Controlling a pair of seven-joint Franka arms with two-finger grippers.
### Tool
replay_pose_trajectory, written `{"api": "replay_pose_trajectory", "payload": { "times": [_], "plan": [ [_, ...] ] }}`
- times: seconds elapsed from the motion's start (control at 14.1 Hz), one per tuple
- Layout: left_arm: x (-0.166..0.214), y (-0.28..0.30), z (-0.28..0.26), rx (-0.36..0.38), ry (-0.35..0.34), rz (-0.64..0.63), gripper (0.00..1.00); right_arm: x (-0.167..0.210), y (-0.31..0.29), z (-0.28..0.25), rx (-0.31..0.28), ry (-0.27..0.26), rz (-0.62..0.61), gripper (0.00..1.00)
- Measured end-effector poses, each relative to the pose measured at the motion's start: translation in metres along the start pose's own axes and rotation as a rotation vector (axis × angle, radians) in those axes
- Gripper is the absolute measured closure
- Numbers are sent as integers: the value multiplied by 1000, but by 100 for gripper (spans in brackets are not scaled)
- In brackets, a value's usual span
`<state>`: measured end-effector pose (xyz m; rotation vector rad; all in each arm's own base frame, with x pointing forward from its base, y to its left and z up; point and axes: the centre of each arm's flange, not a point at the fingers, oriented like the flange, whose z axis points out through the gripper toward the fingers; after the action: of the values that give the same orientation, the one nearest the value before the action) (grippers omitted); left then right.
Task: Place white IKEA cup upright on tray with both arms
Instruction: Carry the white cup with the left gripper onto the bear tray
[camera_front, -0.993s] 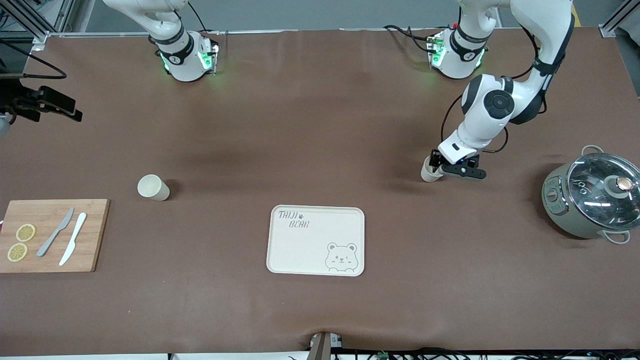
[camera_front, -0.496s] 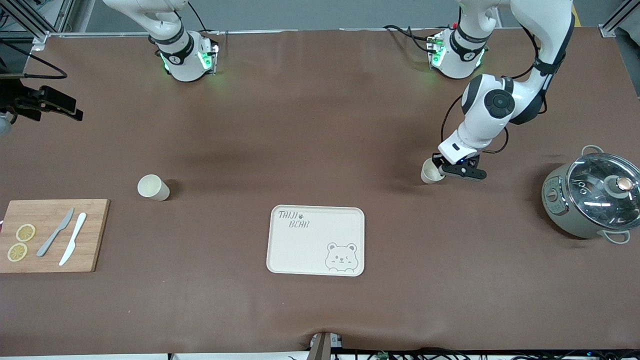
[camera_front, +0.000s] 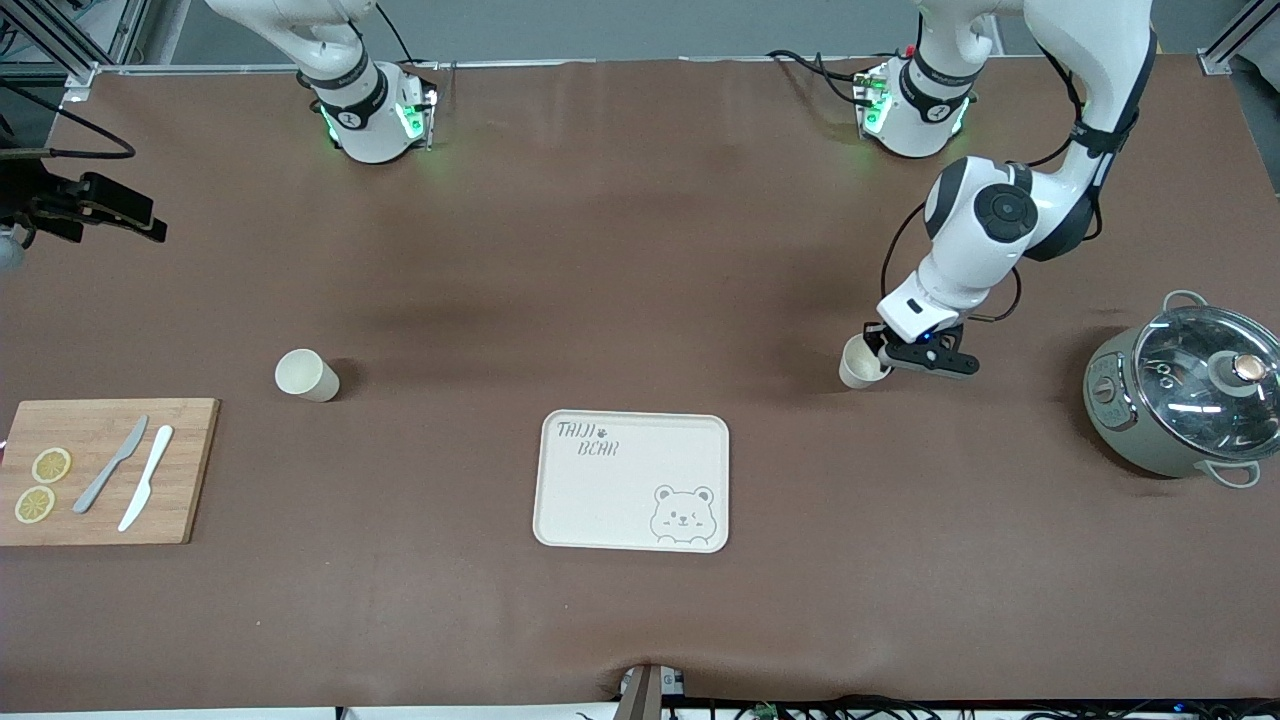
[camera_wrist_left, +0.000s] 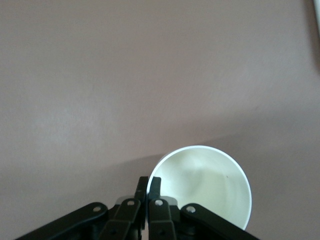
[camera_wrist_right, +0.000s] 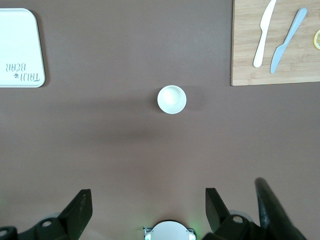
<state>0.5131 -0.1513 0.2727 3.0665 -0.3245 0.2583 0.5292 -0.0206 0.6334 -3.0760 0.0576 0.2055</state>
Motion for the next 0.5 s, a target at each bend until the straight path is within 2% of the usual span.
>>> {"api": "replay_pose_trajectory", "payload": {
  "times": [0.5],
  "plan": [
    [97, 84, -68, -28, -50, -58, 96, 0, 2, 0, 0, 0, 3, 0]
  ]
}}
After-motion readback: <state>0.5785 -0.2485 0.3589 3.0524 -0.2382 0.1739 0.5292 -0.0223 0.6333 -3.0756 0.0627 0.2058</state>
